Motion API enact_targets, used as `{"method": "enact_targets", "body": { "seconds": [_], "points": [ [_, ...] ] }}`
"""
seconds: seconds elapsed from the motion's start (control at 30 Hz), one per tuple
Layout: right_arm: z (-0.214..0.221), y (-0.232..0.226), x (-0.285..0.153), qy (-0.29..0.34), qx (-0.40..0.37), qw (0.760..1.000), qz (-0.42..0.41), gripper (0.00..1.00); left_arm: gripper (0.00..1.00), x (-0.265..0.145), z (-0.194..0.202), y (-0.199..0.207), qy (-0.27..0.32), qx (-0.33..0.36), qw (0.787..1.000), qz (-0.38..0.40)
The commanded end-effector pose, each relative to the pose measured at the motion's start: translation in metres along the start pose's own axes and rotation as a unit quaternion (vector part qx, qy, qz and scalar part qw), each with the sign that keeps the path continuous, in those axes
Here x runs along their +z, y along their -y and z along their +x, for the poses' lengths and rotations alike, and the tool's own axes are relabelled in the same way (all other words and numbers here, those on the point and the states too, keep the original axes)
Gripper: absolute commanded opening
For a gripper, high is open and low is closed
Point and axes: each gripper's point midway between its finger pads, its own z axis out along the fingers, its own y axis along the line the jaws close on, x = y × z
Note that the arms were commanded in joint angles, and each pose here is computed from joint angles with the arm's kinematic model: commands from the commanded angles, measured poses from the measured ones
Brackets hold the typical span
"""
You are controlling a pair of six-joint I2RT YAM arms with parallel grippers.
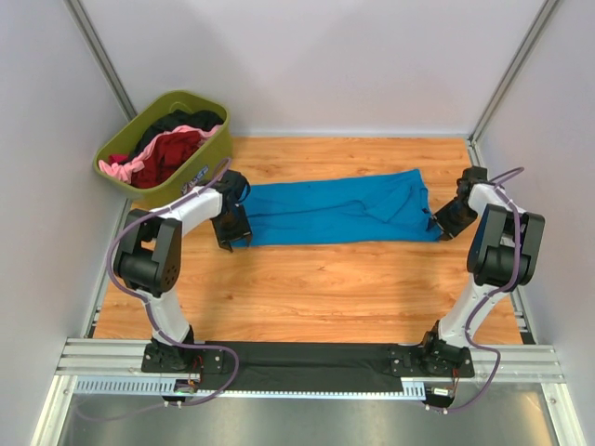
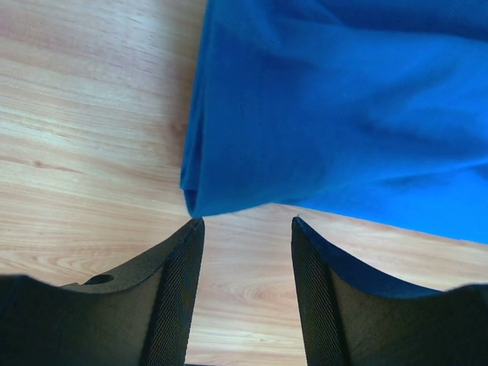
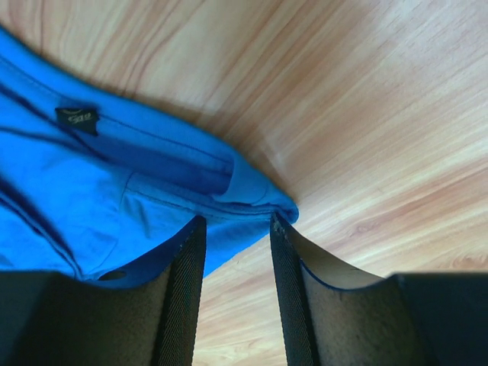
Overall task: Fold and stack the t-shirts
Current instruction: Fold the tshirt
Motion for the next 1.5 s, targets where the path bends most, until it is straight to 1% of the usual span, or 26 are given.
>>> {"method": "enact_targets", "body": {
  "seconds": [0.0, 0.07, 0.17, 0.27, 0.3, 0.33, 0.4, 0.57, 0.77, 0.93, 1.07, 1.17, 1.37, 1.47],
  "points": [
    [-0.017, 0.009, 0.008, 0.031, 0.002, 0.999, 0.02, 0.41, 0.57, 0.006, -0.013, 0.0, 0.027, -0.017, 0.999, -0.008],
    [-0.015, 0.014, 0.012, 0.027, 0.0, 0.999, 0.028, 0.39, 0.57, 0.011, -0.011, -0.007, 0.026, -0.02, 0.999, -0.025],
    [-0.016, 0.026, 0.015, 0.037, -0.004, 0.998, 0.054, 0.34, 0.57, 0.018, -0.008, -0.015, 0.023, -0.023, 0.999, -0.043],
    [-0.011, 0.032, 0.018, 0.032, -0.006, 0.997, 0.064, 0.22, 0.56, 0.02, -0.005, -0.017, 0.015, -0.024, 0.998, -0.052],
    [-0.01, 0.033, 0.017, 0.032, -0.006, 0.997, 0.065, 0.12, 0.55, 0.019, -0.005, -0.017, 0.015, -0.025, 0.998, -0.052],
    [-0.009, 0.034, 0.016, 0.03, -0.006, 0.997, 0.067, 0.06, 0.55, 0.017, -0.004, -0.017, 0.013, -0.025, 0.998, -0.05],
    [-0.004, 0.038, 0.012, 0.024, -0.009, 0.997, 0.072, 0.0, 0.55, 0.005, -0.005, -0.016, 0.023, -0.025, 0.999, -0.04],
    [0.009, 0.056, -0.002, 0.021, -0.012, 0.995, 0.099, 0.0, 0.58, -0.021, -0.009, -0.018, 0.058, -0.031, 0.998, -0.021],
    [0.031, 0.071, -0.012, 0.012, -0.014, 0.994, 0.105, 0.0, 0.58, -0.025, -0.002, -0.014, 0.064, -0.068, 0.996, 0.008],
    [0.038, 0.086, -0.023, 0.021, -0.028, 0.992, 0.122, 0.0, 0.58, -0.02, 0.0, -0.005, 0.059, -0.101, 0.993, 0.029],
    [0.042, 0.09, -0.027, 0.021, -0.032, 0.993, 0.115, 0.0, 0.57, -0.017, 0.002, -0.003, 0.062, -0.178, 0.98, 0.064],
    [0.048, 0.088, -0.027, 0.015, -0.032, 0.994, 0.103, 0.0, 0.57, -0.024, -0.008, -0.003, 0.085, -0.219, 0.968, 0.086],
    [0.056, 0.088, -0.025, 0.009, -0.035, 0.995, 0.09, 0.0, 0.58, -0.025, -0.026, 0.004, 0.087, -0.262, 0.953, 0.124],
    [0.059, 0.086, -0.024, 0.007, -0.034, 0.996, 0.081, 0.0, 0.58, -0.024, -0.031, 0.01, 0.082, -0.268, 0.95, 0.137]
  ]
}}
